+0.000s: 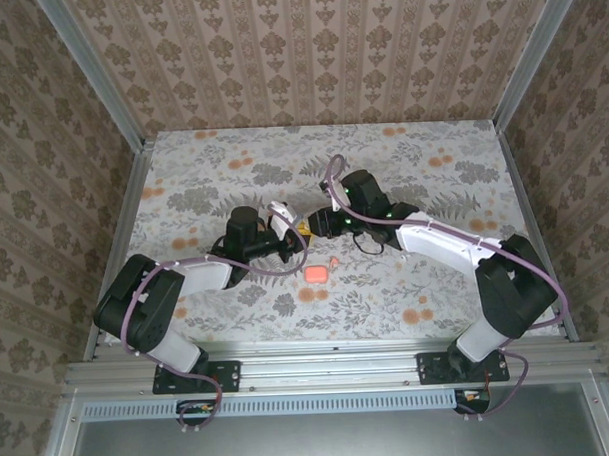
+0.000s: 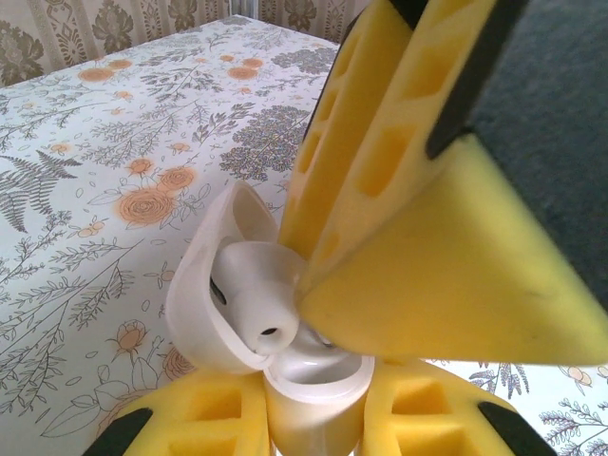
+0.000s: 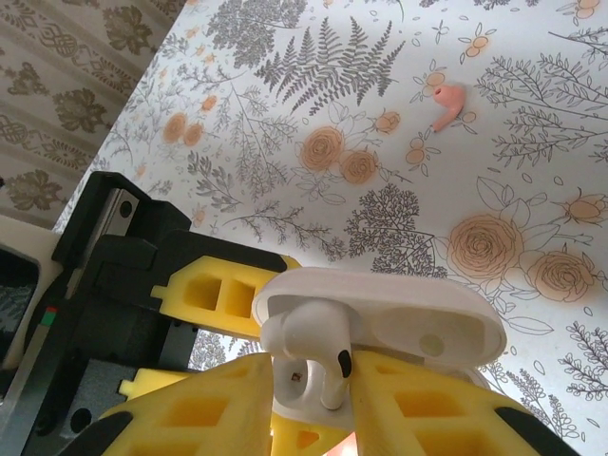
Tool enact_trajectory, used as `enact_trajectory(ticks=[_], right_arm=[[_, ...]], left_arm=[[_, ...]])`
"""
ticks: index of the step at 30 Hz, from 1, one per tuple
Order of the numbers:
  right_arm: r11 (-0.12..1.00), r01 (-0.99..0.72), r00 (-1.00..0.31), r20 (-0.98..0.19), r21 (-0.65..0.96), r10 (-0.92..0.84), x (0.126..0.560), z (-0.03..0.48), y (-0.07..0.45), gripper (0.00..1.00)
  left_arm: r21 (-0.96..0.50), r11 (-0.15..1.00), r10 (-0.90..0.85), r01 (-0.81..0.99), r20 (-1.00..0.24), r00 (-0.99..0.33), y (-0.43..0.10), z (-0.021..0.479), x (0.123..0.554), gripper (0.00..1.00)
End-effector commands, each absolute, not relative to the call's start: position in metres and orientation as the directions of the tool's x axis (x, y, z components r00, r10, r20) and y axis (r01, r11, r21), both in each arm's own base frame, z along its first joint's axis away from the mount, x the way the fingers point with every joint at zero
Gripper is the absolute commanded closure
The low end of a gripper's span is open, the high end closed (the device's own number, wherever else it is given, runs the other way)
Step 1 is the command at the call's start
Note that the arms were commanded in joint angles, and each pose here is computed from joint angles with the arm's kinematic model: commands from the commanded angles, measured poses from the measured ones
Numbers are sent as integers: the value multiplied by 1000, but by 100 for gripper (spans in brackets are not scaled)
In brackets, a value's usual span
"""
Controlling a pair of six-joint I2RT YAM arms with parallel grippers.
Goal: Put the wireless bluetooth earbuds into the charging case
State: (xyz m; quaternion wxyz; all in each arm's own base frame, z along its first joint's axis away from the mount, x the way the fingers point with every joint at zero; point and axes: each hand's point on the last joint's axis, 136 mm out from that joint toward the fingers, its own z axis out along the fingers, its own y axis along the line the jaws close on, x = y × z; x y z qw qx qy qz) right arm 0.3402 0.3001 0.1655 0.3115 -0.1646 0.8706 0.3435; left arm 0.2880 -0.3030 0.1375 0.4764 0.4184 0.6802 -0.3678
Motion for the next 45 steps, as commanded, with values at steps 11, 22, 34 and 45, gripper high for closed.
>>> enact_trajectory(ticks=[11, 22, 34, 45], right_arm=[[654, -573, -687, -725, 494, -54, 342, 187, 295, 72], [638, -557, -731, -678, 532, -73, 340, 170, 301, 69], [644, -554, -733, -676, 527, -77, 343, 165, 299, 75], [632, -594, -689, -720, 498, -80, 340, 173, 293, 84]], left_arm=[[-88, 362, 170, 928, -973, -159, -307, 158, 294, 92], [-97, 318, 157, 943, -976, -154, -311, 163, 287, 93], [-99, 299, 145, 949, -978, -147, -311, 168, 283, 92], [-102, 304, 150, 947, -977, -153, -310, 165, 283, 92]])
